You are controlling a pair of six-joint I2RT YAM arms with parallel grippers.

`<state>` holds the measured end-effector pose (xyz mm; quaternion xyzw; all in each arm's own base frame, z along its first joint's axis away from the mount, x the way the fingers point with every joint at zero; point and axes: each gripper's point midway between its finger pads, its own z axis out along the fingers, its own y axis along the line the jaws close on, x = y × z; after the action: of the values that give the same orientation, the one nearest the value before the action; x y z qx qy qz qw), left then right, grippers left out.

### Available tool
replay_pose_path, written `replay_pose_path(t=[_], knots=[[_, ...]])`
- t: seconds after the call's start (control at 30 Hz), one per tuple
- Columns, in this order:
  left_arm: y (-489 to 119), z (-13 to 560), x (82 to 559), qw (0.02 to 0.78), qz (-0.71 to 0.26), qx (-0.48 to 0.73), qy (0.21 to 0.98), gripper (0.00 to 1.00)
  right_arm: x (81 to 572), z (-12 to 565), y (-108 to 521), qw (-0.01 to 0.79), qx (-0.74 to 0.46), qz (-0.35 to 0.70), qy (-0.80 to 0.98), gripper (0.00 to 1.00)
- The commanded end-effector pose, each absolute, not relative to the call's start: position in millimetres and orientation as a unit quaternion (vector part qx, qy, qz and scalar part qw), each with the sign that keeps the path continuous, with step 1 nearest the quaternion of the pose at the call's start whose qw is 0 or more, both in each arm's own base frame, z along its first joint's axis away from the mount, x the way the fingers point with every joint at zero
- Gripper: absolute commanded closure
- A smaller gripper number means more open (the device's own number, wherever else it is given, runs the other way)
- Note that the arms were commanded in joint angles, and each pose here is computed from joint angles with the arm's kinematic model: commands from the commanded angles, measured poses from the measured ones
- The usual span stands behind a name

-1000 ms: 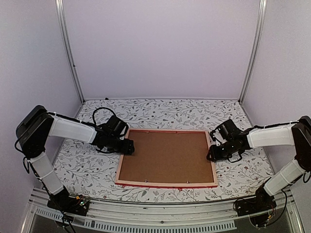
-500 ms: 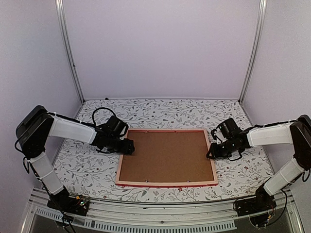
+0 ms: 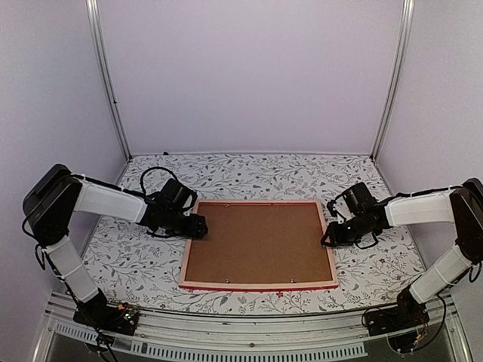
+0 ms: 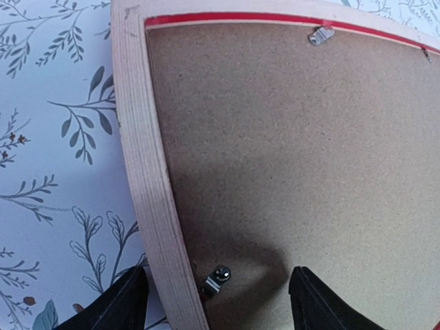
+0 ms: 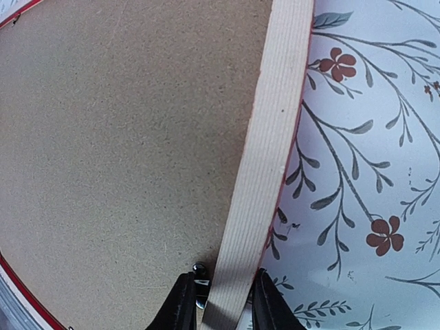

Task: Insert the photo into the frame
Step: Press the fastener onto the backboard.

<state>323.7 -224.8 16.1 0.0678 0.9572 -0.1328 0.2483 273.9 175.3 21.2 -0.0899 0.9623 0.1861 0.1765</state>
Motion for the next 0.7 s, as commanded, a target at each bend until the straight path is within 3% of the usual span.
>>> replay_pose_path(t=[0.0,0.3,0.47,0.67], knots=[[-206.3,-8.5,306.8,0.201,-0.112,0.068,0.971,0.26,264.5,17.6,183.1,0.152,-0.136,0.199,0.959,0.81],[-207.0,-2.6,311.5,0.199,-0.122,0.079,0.969,0.26,278.2,19.9,180.1,0.151,-0.146,0.168,0.963,0.77],[-207.3,1.1,315.1,0.203,-0.129,0.082,0.967,0.26,284.3,22.2,175.7,0.152,-0.140,0.148,0.967,0.58],[-210.4,14.7,317.1,0.218,-0.145,0.085,0.961,0.23,299.2,39.8,175.9,0.169,-0.116,0.149,0.967,0.45]])
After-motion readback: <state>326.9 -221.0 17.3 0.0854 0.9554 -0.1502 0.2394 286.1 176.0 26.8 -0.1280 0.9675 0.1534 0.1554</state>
